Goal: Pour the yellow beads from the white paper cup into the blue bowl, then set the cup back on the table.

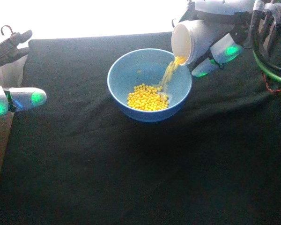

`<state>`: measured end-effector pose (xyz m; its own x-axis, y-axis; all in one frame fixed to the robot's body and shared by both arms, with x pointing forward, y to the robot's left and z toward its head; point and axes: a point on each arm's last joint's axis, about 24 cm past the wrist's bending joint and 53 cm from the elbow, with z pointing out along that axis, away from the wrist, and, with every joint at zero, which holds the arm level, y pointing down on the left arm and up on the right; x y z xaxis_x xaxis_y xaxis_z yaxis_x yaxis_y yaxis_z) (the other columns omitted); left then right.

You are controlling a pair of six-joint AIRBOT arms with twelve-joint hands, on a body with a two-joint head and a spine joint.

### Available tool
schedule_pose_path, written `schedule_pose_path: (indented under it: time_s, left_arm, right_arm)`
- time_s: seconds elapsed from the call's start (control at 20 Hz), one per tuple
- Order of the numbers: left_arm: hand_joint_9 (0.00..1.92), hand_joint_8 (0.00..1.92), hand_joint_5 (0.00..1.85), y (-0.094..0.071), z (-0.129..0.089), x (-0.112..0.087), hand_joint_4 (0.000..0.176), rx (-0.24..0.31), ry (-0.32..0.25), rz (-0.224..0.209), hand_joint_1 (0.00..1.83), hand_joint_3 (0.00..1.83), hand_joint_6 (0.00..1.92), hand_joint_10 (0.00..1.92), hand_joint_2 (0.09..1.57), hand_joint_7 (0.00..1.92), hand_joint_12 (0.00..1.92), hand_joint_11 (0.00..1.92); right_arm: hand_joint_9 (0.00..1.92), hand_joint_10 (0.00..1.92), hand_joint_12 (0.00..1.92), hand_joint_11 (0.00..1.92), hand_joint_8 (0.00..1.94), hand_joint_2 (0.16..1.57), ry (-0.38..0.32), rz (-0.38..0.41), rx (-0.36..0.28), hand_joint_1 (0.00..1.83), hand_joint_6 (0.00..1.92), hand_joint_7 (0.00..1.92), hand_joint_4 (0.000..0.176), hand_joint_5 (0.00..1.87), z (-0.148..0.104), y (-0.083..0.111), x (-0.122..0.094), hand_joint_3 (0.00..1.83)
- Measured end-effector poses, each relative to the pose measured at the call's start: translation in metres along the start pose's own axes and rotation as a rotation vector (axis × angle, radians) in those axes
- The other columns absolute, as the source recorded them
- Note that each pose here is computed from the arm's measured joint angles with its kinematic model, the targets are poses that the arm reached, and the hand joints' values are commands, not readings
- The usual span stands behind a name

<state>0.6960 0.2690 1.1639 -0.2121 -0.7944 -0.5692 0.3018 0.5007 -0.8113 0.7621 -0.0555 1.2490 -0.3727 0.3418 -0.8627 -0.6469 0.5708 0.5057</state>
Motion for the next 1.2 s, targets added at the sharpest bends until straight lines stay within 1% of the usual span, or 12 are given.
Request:
schedule_pose_path:
  time_s: [0.25,0.4,0.55,0.6,0.7,0.8,0.9,0.95,1.0,1.1,1.15,1.2]
  left_arm:
    - [0.25,0.00,0.09,-0.001,0.001,0.000,0.154,0.002,-0.002,-0.002,0.59,0.00,0.00,0.00,0.84,0.29,0.60,0.00]
    - [0.26,0.00,0.09,-0.001,0.001,-0.001,0.130,0.002,-0.002,-0.002,0.57,0.00,0.00,0.00,0.84,0.29,0.62,0.00]
    - [0.26,0.00,0.10,-0.001,0.001,0.000,0.146,0.002,-0.001,-0.001,0.59,0.00,0.00,0.00,0.83,0.29,0.62,0.00]
    - [0.26,0.00,0.10,-0.001,0.001,0.000,0.133,0.002,-0.001,-0.002,0.59,0.00,0.00,0.00,0.83,0.29,0.61,0.00]
    - [0.27,0.00,0.09,-0.001,0.001,0.000,0.132,0.001,-0.002,-0.002,0.59,0.00,0.00,0.00,0.83,0.28,0.61,0.00]
    - [0.25,0.00,0.10,-0.001,0.001,0.000,0.160,0.000,0.000,-0.001,0.60,0.00,0.00,0.00,0.84,0.30,0.63,0.00]
    - [0.22,0.00,0.11,0.000,0.000,0.000,0.154,0.000,0.000,-0.002,0.62,0.00,0.00,0.00,0.84,0.31,0.58,0.00]
    - [0.23,0.00,0.12,-0.001,0.000,0.001,0.159,0.003,0.002,-0.001,0.61,0.00,0.00,0.00,0.83,0.31,0.62,0.00]
    - [0.23,0.00,0.12,-0.001,0.000,0.001,0.166,0.002,0.001,-0.002,0.61,0.00,0.00,0.00,0.83,0.30,0.59,0.00]
    - [0.23,0.00,0.12,0.000,0.000,0.001,0.160,-0.001,0.003,-0.002,0.63,0.00,0.00,0.00,0.83,0.30,0.56,0.00]
    - [0.23,0.00,0.12,0.000,0.000,0.002,0.156,-0.002,0.004,-0.002,0.63,0.00,0.00,0.00,0.83,0.30,0.56,0.00]
    - [0.23,0.00,0.12,0.000,0.000,0.001,0.156,-0.002,0.003,-0.002,0.63,0.00,0.00,0.00,0.82,0.30,0.56,0.00]
  right_arm:
    - [1.38,0.00,1.00,0.68,0.64,1.08,0.001,-0.005,-0.002,1.26,1.01,1.23,0.000,0.91,0.002,0.002,0.000,0.00]
    - [1.37,0.00,1.05,0.58,0.62,1.08,0.000,0.002,-0.003,1.26,1.00,1.24,0.000,0.92,0.002,0.003,0.000,0.00]
    - [1.39,0.01,1.09,0.77,0.68,1.09,-0.053,0.109,-0.009,1.25,1.04,1.20,0.000,0.90,0.000,0.003,-0.013,0.00]
    - [1.40,0.01,1.03,0.84,0.63,1.09,-0.077,0.143,-0.017,1.25,1.03,1.22,0.000,0.92,-0.005,0.002,-0.021,0.00]
    - [1.37,0.00,0.86,1.01,0.10,1.15,-0.134,0.206,-0.032,1.14,1.07,1.27,0.000,0.91,-0.017,-0.003,-0.041,0.00]
    - [1.35,0.00,0.81,1.04,0.02,1.16,-0.187,0.244,-0.042,1.14,1.08,1.28,0.000,0.91,-0.032,-0.009,-0.061,0.00]
    - [1.30,0.00,0.78,0.98,0.00,1.18,-0.226,0.302,-0.044,1.12,1.16,1.25,0.000,0.85,-0.039,-0.017,-0.069,0.00]
    - [1.30,0.00,0.79,0.97,0.60,1.12,-0.244,0.349,-0.051,1.21,1.09,1.17,0.000,0.89,-0.043,-0.022,-0.067,0.00]
    - [1.30,0.00,0.81,0.95,0.83,1.12,-0.246,0.375,-0.052,1.23,1.09,1.11,0.000,0.87,-0.045,-0.027,-0.062,0.00]
    - [1.26,0.00,0.80,0.88,0.91,1.13,-0.276,0.458,-0.054,1.23,1.13,1.09,0.000,0.82,-0.052,-0.040,-0.055,0.00]
    - [1.27,0.01,0.82,0.85,0.86,1.12,-0.305,0.506,-0.053,1.25,1.06,1.13,0.000,0.85,-0.058,-0.049,-0.054,0.00]
    - [1.27,0.01,0.86,0.82,0.41,1.17,-0.340,0.553,-0.058,1.14,1.14,1.16,0.000,0.85,-0.065,-0.057,-0.056,0.00]
